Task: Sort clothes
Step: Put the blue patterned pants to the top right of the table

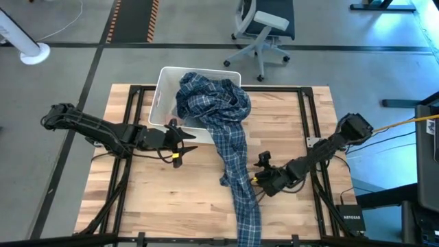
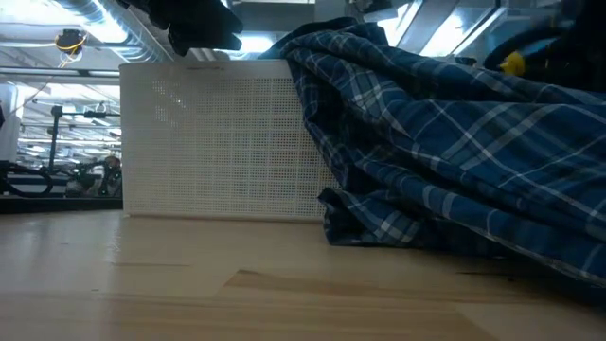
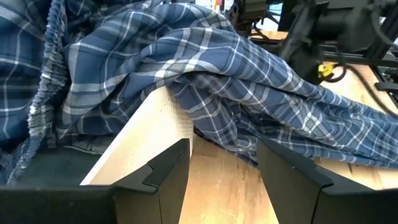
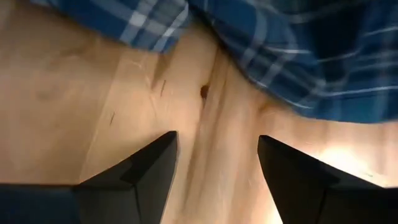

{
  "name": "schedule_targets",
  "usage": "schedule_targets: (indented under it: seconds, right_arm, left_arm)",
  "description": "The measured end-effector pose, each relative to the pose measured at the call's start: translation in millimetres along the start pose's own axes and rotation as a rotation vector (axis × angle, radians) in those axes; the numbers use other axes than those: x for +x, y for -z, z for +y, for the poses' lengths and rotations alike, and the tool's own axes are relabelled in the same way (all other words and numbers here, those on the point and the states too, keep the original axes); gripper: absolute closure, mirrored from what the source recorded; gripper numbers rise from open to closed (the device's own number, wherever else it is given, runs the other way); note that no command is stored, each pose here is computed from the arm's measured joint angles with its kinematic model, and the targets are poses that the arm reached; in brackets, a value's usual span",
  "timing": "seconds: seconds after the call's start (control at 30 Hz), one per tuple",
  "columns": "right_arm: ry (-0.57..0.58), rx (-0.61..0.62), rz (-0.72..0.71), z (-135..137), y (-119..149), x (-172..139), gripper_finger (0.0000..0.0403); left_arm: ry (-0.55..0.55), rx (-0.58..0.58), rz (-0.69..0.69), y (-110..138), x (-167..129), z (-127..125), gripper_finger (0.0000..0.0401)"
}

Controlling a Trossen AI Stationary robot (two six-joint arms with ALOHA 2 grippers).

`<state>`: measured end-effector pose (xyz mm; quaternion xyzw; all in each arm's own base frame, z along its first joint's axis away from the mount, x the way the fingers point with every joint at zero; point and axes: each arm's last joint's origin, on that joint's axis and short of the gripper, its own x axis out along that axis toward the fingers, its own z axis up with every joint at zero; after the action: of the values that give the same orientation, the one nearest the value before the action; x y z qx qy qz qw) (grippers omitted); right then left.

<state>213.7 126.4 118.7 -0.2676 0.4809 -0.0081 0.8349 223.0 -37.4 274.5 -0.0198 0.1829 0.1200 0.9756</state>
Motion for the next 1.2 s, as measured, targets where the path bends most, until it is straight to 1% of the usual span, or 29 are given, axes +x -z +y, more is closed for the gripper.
schedule_targets:
  seconds: [0.07, 0.17, 0.27, 0.33, 0.4, 0.67, 0.77, 0.87, 0.9, 0.97, 1.07, 1.2]
  right_arm:
    - [-0.028, 0.008, -0.044, 1, 1, 9, 0.0159]
    - [-0.048, -0.023, -0.119, 2, -5, 17, 0.016]
    - [-0.027, -0.066, -0.222, 3, -15, 20, 0.016]
    - [-0.005, -0.075, -0.311, -1, -25, 21, 0.016]
    - [-0.005, -0.068, -0.369, -7, -32, 25, 0.016]
    - [-0.075, -0.014, -0.345, -29, -37, 58, 0.0159]
    - [-0.138, -0.023, -0.43, -35, -53, 61, 0.0159]
    - [-0.199, -0.068, -0.562, -43, -79, 51, 0.0159]
    - [-0.207, -0.08, -0.594, -47, -87, 45, 0.0159]
    - [-0.183, -0.108, -0.643, -59, -105, 30, 0.0159]
    - [-0.14, -0.146, -0.622, -82, -126, 1, 0.0159]
    - [-0.033, -0.16, -0.539, -121, -148, -47, 0.0159]
  left_arm:
    - [0.0, 0.003, 0.0, 0, 0, 0, 0.0219]
    - [0.0, 0.008, 0.0, 0, 0, 0, 0.0219]
    - [0.0, 0.009, -0.001, 0, 0, 0, 0.0219]
    - [0.0, 0.009, -0.001, 0, 0, 0, 0.0219]
    - [0.001, 0.008, -0.004, 0, 0, 0, 0.0219]
    - [0.001, 0.005, -0.003, 0, 0, 0, 0.0219]
    - [0.0, 0.009, -0.003, 0, 0, 0, 0.0219]
    - [0.0, 0.009, -0.001, 0, 0, 0, 0.0219]
    - [0.0, 0.009, -0.001, 0, 0, 0, 0.0219]
    - [0.0, 0.009, -0.001, 0, 0, 0, 0.0219]
    - [0.0, 0.01, 0.0, 0, 0, 0, 0.0219]
    - [0.001, 0.011, 0.001, 0, 0, 0, 0.0219]
